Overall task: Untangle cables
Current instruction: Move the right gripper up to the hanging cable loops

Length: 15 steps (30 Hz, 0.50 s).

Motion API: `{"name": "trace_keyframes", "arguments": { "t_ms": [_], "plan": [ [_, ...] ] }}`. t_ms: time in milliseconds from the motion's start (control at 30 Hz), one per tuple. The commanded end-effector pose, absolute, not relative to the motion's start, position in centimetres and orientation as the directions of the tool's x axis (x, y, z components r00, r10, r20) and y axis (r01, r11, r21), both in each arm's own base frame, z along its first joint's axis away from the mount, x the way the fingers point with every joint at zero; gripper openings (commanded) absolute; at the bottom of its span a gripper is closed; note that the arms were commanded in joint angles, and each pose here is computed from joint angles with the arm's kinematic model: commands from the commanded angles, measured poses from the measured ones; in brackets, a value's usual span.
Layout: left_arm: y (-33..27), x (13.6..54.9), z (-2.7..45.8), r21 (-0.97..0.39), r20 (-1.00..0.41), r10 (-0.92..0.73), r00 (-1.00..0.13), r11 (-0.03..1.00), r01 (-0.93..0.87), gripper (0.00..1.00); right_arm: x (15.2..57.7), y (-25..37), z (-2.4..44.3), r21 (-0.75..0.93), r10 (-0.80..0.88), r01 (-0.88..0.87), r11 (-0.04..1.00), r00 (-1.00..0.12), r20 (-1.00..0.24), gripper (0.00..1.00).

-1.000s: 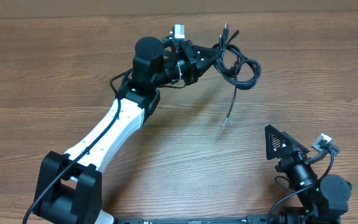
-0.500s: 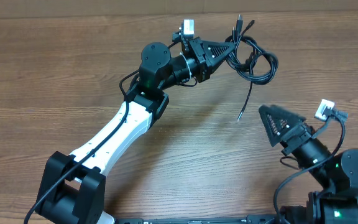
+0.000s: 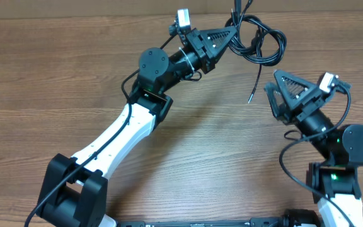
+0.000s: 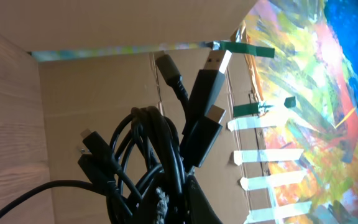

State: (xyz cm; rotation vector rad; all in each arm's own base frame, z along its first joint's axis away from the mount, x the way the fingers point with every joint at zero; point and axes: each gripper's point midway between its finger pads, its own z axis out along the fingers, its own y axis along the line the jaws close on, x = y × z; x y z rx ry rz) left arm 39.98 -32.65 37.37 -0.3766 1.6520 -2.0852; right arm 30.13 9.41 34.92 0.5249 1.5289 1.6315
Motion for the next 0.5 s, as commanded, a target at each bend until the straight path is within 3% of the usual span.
{"name": "trace_keyframes", "arguments": {
  "t_ms": [0,267,467],
  "plan": [
    [-34.1,39.1,38.8,-0.957,-0.051,-0.509,-0.859,-0.22,0.187,0.04,30.7,10.0,35.9,0.971,0.763,-0.235,-0.044,-0.635,-0.119,0.89],
    [-35.9,37.8,39.2,-0.952,-0.035,-0.513,-0.858,-0.243,0.184,0.04,32.1,9.7,34.5,0.983,0.769,-0.161,-0.082,-0.638,-0.04,0.52],
    [-36.0,37.7,39.2,-0.953,0.006,-0.497,-0.868,-0.265,0.145,0.04,33.0,8.5,34.6,0.982,0.822,-0.169,-0.086,-0.568,-0.026,0.44]
  ]
}}
